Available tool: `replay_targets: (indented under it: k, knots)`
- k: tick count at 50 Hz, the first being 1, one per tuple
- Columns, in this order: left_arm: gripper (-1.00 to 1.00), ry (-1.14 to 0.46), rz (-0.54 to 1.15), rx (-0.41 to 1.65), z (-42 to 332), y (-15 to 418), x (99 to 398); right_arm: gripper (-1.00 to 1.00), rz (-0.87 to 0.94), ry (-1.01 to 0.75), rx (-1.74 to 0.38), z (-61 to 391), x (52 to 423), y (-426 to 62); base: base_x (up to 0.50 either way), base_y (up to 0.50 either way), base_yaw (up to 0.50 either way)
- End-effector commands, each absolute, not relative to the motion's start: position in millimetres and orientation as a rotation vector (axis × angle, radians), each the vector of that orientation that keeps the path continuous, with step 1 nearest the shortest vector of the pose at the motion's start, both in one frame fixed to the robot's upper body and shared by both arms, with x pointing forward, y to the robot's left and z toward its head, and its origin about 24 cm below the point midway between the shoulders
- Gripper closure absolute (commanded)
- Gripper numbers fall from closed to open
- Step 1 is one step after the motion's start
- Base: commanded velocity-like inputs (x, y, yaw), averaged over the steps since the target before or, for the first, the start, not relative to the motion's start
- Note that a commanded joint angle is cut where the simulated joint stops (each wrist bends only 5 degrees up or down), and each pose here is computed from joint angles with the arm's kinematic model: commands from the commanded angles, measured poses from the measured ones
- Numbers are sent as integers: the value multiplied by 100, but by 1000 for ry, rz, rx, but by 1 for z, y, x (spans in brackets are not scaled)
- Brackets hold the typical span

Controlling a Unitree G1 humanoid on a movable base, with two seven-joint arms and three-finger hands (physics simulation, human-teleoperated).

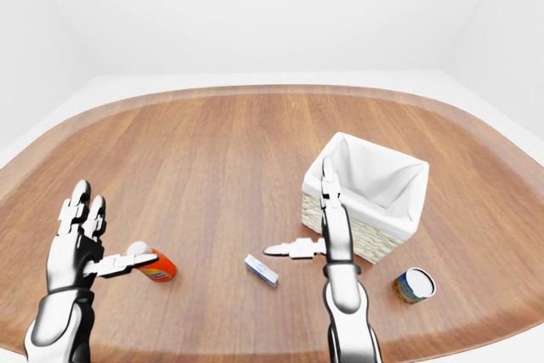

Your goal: Pick up the ketchup, and put it in the basket.

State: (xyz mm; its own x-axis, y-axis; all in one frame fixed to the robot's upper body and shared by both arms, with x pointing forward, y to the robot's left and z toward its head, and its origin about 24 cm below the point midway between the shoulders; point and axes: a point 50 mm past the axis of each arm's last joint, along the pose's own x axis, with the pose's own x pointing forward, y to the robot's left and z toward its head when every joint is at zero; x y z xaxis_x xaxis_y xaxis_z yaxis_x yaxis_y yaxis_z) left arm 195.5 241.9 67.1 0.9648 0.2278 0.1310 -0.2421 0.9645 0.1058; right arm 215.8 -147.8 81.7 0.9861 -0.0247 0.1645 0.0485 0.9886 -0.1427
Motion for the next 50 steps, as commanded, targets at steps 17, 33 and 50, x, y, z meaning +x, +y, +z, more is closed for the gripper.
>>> replay_targets:
  k: [17, 33, 50]
  knots:
    - [-100, 55, 302, 131, 27, 262, 199, -100, -27, -167, -145, 82, 215, -146, 0, 0, 0]
    - [-100, 168, 318, 134, 1, 266, 210, -100, -29, -173, -139, 83, 215, -146, 0, 0, 0]
    - [-100, 254, 323, 121, -18, 266, 216, -100, -32, -171, -138, 82, 216, -147, 0, 0, 0]
